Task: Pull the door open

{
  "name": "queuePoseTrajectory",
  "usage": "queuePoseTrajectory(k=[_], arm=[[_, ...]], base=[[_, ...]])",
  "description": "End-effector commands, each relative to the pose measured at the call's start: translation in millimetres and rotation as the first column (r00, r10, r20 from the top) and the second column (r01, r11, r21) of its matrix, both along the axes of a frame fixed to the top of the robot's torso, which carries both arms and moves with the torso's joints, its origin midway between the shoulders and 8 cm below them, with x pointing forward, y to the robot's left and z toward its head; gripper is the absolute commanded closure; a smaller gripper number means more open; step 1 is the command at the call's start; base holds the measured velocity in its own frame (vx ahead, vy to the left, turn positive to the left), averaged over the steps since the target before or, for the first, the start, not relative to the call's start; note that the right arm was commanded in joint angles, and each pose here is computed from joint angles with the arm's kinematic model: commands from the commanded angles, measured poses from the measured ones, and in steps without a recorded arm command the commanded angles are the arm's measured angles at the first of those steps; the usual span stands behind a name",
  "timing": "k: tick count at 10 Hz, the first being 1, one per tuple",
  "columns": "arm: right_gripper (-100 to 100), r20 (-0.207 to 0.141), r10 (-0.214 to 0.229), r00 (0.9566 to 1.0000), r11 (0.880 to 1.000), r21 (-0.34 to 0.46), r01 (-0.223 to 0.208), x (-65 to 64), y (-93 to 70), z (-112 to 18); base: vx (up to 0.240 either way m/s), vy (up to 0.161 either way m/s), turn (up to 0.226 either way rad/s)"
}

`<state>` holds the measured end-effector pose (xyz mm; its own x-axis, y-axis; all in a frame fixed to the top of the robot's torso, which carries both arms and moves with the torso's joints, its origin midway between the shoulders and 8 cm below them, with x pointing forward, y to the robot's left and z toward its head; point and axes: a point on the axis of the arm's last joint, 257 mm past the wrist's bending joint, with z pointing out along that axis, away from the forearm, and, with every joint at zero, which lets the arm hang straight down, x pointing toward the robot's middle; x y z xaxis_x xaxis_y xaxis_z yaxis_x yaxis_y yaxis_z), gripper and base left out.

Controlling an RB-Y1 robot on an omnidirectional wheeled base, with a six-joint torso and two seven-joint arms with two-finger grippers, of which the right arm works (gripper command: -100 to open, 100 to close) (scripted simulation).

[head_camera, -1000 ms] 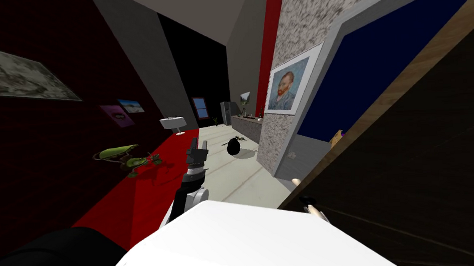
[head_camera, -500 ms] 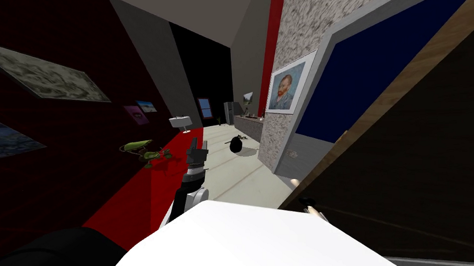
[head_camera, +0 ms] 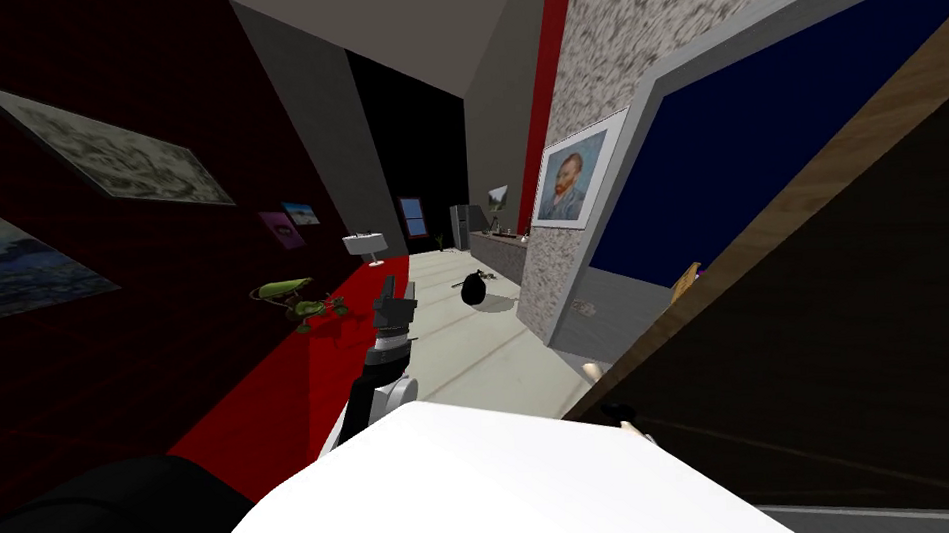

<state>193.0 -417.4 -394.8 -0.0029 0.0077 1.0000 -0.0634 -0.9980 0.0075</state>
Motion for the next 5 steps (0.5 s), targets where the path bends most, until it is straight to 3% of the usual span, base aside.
queuePoseTrajectory(k=[1, 5], arm=[[100, -0.003, 0.022, 0.9998, 1.0, 0.002, -0.022, -11.1, 2.5, -1.3], [100, 0.001, 0.08, 0.9968, 0.997, 0.003, -0.08, -34.7, 7.3, -0.2]], base=[[-0.068, -0.005, 0.031], [-0.094, -0.011, 0.027]])
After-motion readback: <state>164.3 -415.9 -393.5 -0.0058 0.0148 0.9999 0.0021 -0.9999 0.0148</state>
